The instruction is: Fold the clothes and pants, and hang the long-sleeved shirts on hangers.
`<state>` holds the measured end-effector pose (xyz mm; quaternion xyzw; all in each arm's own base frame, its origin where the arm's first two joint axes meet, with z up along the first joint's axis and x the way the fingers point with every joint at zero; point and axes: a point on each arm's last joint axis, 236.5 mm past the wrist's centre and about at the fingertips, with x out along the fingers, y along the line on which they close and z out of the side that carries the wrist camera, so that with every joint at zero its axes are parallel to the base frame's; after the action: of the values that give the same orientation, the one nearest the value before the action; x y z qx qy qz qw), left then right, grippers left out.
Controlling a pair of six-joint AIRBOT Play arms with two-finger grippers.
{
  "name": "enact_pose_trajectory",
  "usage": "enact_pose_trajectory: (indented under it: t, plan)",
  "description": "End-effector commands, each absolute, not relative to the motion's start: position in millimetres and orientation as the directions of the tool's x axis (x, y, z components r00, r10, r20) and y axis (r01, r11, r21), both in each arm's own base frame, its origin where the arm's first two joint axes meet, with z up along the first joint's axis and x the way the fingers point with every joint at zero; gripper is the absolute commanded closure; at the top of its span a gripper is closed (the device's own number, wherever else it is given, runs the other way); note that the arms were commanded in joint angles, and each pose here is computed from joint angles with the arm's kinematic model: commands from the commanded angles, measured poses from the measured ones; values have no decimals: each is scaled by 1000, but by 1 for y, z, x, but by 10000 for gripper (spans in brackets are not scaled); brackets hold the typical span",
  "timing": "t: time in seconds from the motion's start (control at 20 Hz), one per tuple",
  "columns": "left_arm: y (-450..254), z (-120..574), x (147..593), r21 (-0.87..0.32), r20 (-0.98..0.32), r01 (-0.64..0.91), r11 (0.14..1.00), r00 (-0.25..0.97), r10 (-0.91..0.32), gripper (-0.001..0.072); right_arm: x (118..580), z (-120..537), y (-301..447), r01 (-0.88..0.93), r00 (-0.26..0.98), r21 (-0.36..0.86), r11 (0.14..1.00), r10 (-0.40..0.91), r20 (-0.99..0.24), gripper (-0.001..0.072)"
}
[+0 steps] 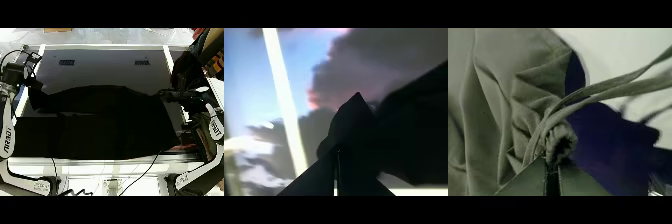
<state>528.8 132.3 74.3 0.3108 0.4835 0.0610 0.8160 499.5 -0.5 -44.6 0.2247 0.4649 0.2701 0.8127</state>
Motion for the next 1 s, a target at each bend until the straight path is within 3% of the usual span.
enact_pose_trajectory:
  t: [0.0, 0.15, 0.25, 0.4, 0.55, 0.75, 0.95]
  plan:
    - [132, 123, 546, 656, -630, 155, 739, 651, 423, 698, 537, -6, -47, -151, 602, 533, 832, 505, -618, 694]
    - [125, 173, 558, 670, -509, 64, 740, 765, 394, 698, 543, 17, -87, -72, 689, 507, 859, 410, -597, 694]
    - [129, 180, 551, 626, -507, 3, 780, 761, 404, 701, 538, 20, -103, -38, 698, 500, 865, 381, -606, 694]
    - [154, 143, 532, 488, -590, -125, 864, 683, 431, 703, 525, 6, -123, 28, 665, 463, 886, 329, -671, 694]
    - [162, 65, 502, 416, -724, -102, 903, 565, 397, 701, 512, -9, -131, 45, 609, 402, 915, 294, -737, 694]
    - [157, -10, 462, 390, -826, -38, 920, 427, 368, 698, 509, -13, -131, 39, 593, 392, 919, 294, -750, 693]
    - [156, -33, 451, 384, -854, -17, 923, 373, 363, 698, 508, -13, -130, 39, 592, 392, 919, 295, -750, 693]
